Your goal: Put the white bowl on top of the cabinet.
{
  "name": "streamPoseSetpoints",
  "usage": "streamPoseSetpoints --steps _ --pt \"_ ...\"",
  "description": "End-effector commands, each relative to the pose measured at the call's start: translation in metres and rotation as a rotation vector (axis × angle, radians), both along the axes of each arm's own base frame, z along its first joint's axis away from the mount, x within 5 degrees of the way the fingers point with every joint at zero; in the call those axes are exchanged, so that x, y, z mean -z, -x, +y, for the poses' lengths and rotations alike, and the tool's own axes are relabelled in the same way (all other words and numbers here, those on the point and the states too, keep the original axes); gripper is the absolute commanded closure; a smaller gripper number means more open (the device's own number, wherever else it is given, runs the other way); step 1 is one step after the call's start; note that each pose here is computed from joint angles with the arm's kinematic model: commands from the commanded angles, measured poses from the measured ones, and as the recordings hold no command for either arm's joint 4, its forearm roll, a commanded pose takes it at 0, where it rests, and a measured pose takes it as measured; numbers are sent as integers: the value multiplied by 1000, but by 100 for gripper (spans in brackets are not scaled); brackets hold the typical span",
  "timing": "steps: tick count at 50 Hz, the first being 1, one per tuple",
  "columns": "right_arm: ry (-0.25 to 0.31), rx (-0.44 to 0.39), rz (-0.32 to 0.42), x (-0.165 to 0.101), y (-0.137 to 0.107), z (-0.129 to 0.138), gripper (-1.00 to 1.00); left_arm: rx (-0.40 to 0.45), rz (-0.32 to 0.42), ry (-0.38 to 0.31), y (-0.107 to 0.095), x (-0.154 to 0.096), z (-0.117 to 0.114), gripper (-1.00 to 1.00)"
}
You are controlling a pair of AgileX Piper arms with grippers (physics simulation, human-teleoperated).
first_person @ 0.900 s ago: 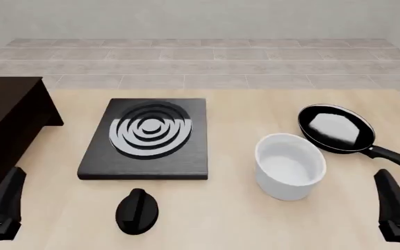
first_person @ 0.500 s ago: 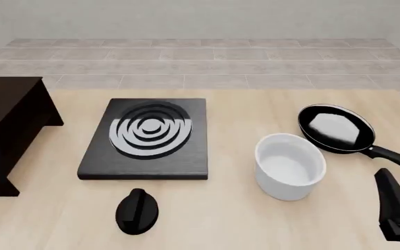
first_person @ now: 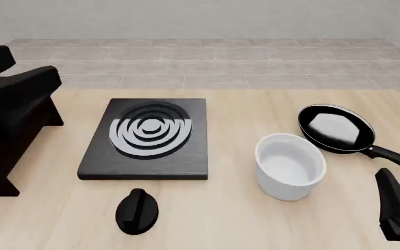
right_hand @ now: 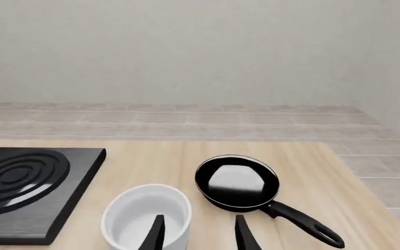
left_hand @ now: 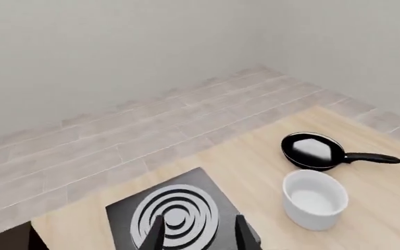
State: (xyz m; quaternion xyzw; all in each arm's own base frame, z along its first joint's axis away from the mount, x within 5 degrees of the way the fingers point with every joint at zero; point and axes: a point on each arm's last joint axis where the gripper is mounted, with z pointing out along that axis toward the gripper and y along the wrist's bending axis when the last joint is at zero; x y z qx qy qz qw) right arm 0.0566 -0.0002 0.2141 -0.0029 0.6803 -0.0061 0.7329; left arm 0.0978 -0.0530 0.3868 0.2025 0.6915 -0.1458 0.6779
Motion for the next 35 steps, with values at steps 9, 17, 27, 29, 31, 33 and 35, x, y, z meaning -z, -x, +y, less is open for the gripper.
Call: streamPoseSetpoints --steps 9,17,27,29,31,33,35 --pt "0 2 2 0 0 0 -100 305 59 -240 -51 -12 -95 -100" --pt "-1 2 1 0 0 0 -100 372 85 -348 -68 1 -130 -100" --pt "0 4 3 0 0 0 -100 470 191 -327 -66 -3 -174 -100" --pt "-1 3 3 0 0 0 -100 485 177 -390 -70 4 -180 -100" --pt "-2 4 3 0 0 0 -100 494 209 -375 -70 2 -189 -100" --pt "-2 5 3 0 0 0 -100 508 213 -394 -71 0 -196 -100" --pt "-2 5 4 0 0 0 -100 540 216 -425 -67 4 -206 -100"
